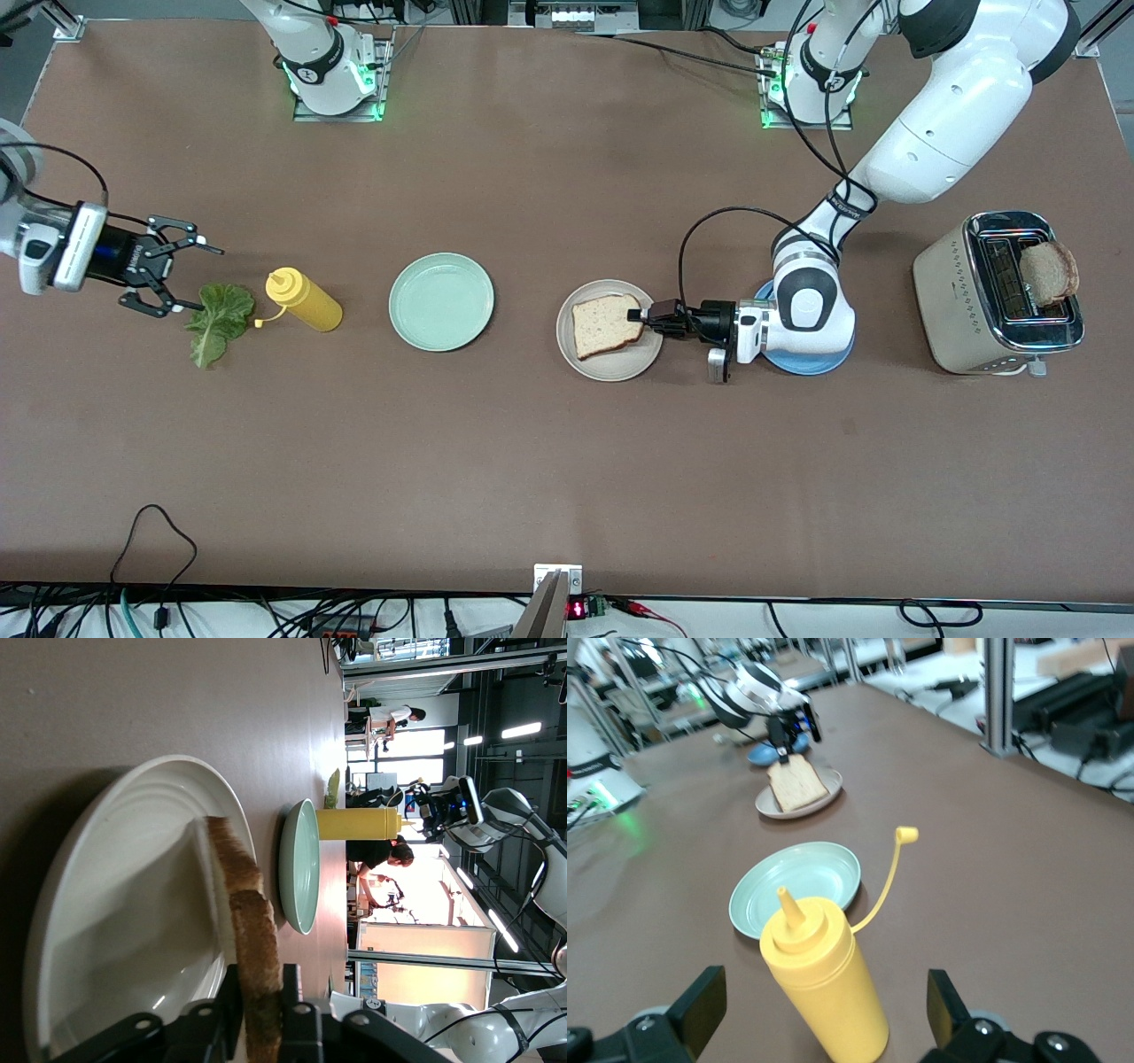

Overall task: Make sandwich in beige plate with both arms
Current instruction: 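Release the bread on the beige plate while the right gripper reaches the bottle, then grasp the yellow bottle with the right gripper while the left gripper withdraws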

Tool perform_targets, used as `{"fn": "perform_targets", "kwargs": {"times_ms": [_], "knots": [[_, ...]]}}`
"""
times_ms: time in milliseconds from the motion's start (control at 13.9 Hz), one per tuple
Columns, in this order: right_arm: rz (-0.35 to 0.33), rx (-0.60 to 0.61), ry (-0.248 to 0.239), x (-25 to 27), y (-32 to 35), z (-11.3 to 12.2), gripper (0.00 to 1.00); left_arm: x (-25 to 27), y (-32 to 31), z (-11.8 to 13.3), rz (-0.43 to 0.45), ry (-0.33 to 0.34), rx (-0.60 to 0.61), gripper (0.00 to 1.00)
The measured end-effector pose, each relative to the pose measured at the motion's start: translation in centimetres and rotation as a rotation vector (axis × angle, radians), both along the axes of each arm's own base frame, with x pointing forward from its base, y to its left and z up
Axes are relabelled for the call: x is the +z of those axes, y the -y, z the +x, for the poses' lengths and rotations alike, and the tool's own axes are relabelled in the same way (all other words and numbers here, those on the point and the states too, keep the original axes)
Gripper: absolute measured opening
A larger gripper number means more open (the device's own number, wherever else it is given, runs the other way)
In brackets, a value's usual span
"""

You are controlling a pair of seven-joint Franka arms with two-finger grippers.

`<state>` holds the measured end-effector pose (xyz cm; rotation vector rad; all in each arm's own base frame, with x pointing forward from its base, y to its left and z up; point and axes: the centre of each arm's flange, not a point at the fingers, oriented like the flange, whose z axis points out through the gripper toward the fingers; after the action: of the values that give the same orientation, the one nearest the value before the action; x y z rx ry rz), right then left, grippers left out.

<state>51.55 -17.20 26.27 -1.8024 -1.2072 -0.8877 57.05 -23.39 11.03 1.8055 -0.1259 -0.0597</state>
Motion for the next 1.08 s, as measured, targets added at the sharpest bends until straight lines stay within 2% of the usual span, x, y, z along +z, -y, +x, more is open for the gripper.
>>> {"fn": "perform_targets", "kwargs": {"times_ms": [288,503,791,1079], "knots": [[0.123,0.031,0.096,-7.0,-0.4,-1.2,1.00,0.3,-0.4,0.4,0.021,0.026,-0.021,0.72],[0.194,0.058,0.163,-11.1,-1.3,-1.8,1.00,2.1,-1.6,1.6,0.105,0.037,-0.084,1.00],[0.262,0.081,0.240,-15.7,-2.0,-1.9,1.00,6.1,-2.0,2.8,0.197,0.028,-0.117,1.00],[0.284,0.097,0.249,-17.5,-2.6,-1.1,1.00,8.6,-2.6,3.1,0.363,0.026,-0.201,1.00]]}}
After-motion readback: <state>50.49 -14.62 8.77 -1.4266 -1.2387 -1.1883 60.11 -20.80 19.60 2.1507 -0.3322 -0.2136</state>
